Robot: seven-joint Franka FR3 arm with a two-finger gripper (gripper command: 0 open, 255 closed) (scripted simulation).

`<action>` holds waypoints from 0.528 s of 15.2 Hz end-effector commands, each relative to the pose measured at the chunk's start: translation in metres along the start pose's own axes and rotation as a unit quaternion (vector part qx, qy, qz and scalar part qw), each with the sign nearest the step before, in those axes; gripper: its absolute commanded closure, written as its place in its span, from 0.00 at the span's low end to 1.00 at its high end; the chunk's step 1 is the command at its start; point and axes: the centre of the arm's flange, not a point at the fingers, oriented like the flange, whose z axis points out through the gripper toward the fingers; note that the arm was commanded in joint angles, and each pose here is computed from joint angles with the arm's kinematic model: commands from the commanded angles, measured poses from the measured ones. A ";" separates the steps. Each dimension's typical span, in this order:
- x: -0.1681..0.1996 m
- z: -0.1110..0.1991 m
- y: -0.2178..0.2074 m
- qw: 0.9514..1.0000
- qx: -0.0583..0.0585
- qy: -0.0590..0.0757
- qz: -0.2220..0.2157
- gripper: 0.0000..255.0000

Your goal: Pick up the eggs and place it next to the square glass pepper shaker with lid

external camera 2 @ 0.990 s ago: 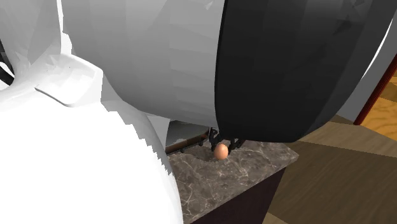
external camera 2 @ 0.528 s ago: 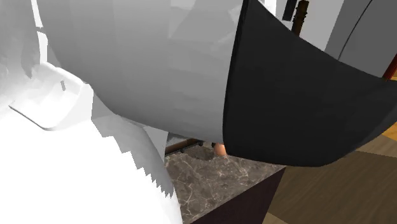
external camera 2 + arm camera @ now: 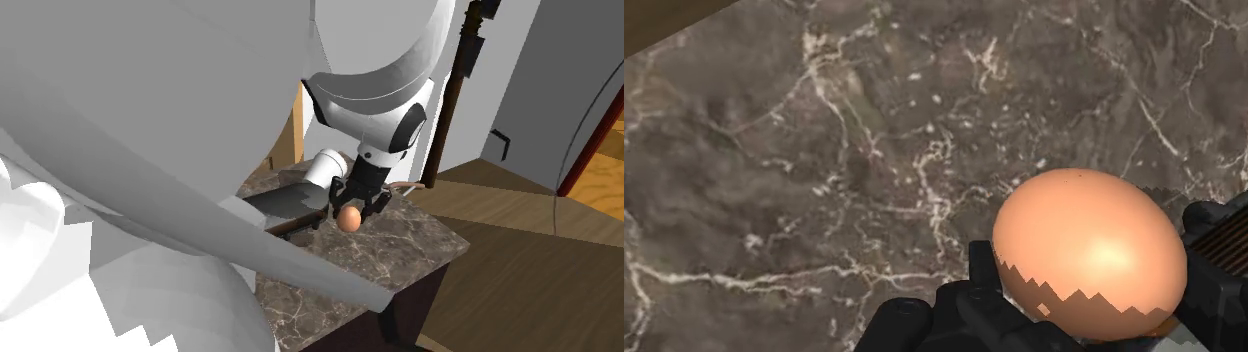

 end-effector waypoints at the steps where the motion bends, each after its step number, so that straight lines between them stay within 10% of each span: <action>1: -0.001 -0.011 -0.003 1.000 0.000 0.000 0.000 1.00; 8: -0.002 -0.046 -0.013 1.000 0.000 0.000 0.000 1.00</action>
